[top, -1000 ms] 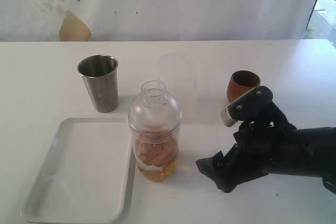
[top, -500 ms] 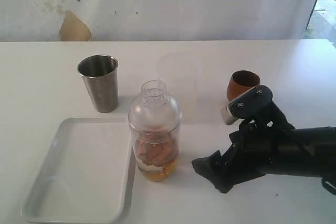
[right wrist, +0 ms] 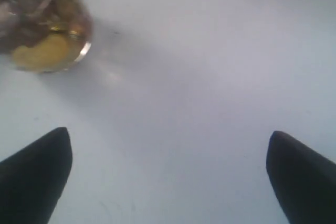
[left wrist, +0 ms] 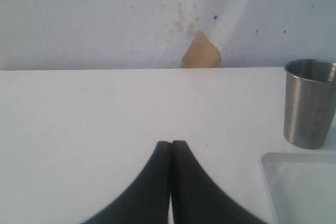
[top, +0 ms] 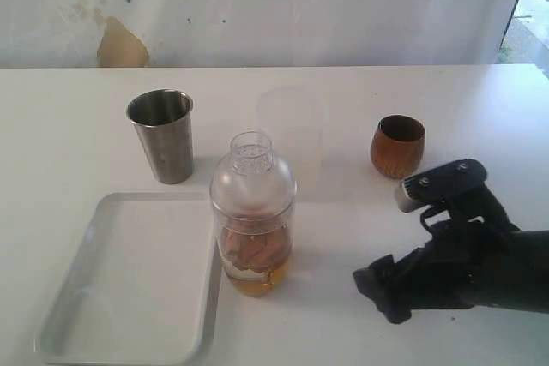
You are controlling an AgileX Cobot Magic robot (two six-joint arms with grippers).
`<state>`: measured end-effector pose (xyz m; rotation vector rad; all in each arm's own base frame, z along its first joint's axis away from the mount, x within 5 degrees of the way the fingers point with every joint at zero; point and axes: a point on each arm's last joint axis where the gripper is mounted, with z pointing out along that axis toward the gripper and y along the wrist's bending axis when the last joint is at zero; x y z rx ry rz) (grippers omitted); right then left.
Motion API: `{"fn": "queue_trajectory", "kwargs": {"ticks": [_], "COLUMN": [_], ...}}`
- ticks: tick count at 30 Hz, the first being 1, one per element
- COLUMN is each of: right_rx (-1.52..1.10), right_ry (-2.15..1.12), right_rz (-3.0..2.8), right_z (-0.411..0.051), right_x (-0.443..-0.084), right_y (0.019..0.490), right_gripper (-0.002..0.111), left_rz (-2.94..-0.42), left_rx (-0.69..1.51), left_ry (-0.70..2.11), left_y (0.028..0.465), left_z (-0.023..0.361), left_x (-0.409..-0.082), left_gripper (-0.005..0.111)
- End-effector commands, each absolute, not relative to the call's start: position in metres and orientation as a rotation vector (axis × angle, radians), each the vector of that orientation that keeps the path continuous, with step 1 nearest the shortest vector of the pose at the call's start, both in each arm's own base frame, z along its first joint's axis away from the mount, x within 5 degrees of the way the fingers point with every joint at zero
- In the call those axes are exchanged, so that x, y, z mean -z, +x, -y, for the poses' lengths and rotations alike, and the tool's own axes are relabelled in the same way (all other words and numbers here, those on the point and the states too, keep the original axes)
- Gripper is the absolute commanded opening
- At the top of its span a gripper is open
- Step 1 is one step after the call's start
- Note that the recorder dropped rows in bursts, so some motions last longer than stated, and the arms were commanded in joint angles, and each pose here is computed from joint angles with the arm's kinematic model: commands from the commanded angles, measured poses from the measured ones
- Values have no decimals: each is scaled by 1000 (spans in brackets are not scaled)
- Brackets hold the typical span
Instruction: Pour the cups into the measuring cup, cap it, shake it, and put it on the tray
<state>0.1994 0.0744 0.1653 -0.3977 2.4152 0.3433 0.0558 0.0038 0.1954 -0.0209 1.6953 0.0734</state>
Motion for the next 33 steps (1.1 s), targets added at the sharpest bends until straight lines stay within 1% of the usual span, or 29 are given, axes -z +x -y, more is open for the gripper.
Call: {"fn": "queue_trajectory", "kwargs": {"ticks": [1, 6, 11, 16, 19, 24, 27, 28, 33], "right_rx": [-163, -172, -168, -192, -311, -409, -503, -537, -556], "right_ry": [-123, -97, -118, -175, -197, -239, -409, -415, -479], "right_rz": [-2378, -2335, -2311, -2261, -2163, -2112, -1995, -1957, -1918], "right_z": [-50, -47, -47, -55, -62, -70, -80, -82, -89], "right_x": [-167, -166, -165, -164, -160, -161, -156, -155, -142], "right_y": [189, 179, 179, 175, 166, 164, 157, 157, 163], "right_gripper": [92, 92, 92, 92, 92, 92, 92, 92, 92], "left_rz": [-1686, -1686, -1686, -1686, -1686, -1686, -1686, -1686, -1686], "left_rx": [-76, -76, -76, -76, -76, -76, -76, -76, -76], "left_ry": [-18, -18, -18, -18, -18, -18, -18, -18, -18], "left_y": [56, 56, 56, 56, 56, 56, 56, 56, 56], "left_z": [-4, -4, -4, -4, -4, -4, -4, -4, -4], "left_x": [-195, -195, -195, -195, -195, -195, -195, -195, -195], "left_gripper": [0, 0, 0, 0, 0, 0, 0, 0, 0]}}
